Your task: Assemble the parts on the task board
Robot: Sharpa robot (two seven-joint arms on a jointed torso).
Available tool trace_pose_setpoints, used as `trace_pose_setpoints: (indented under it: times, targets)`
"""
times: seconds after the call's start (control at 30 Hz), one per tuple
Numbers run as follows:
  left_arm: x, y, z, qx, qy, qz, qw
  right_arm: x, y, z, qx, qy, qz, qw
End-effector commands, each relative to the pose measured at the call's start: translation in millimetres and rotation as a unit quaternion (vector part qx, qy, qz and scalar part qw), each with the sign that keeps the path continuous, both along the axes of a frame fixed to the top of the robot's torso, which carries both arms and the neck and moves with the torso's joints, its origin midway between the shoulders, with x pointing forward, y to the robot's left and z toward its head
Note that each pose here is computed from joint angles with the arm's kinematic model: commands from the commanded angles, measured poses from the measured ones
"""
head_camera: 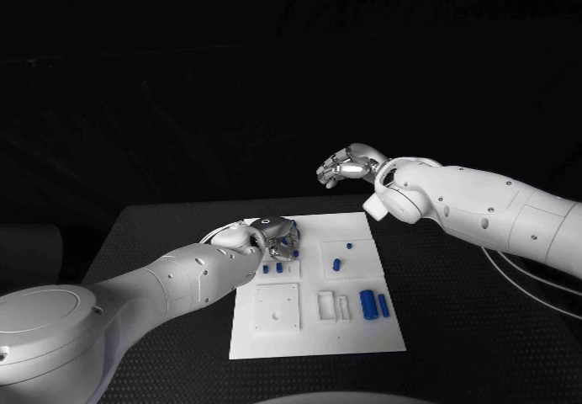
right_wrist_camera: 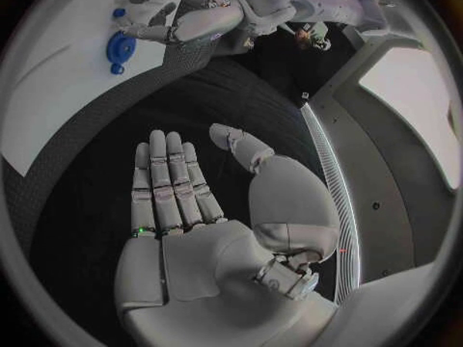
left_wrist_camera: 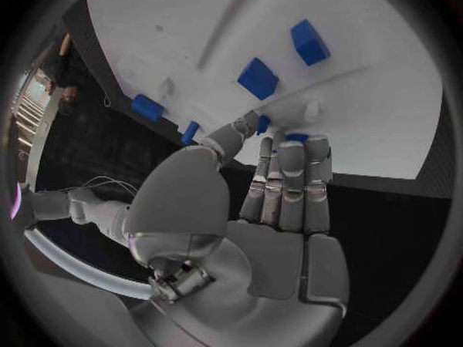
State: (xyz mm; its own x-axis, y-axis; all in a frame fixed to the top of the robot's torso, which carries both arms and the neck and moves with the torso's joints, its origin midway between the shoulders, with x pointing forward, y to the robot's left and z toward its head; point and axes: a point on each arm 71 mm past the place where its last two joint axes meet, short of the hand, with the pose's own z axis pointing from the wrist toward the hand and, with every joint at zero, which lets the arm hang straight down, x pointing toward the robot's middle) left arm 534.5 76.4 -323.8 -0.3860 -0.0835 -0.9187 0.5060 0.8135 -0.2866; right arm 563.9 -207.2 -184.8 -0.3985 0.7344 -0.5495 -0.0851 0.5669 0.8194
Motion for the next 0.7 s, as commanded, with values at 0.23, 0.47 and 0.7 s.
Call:
trace_pose_setpoints:
  times: [0.23,0.47,0.7]
  targets:
    - [-1.3,-3.6,-4.1,0.010,0.010,0.002,1.000,-0.1,0.9,1.1,0.002,-0.003,0.003,1.000]
    - [-1.7,-4.5,-6.8,0.013,0.015,0.002,1.000,-0.1,2.6,1.9,0.003,-0.004,0.004,1.000]
    - [-2.1,-5.7,-7.3,0.013,0.015,0.002,1.000,-0.1,3.2,2.4,0.003,-0.004,0.005,1.000]
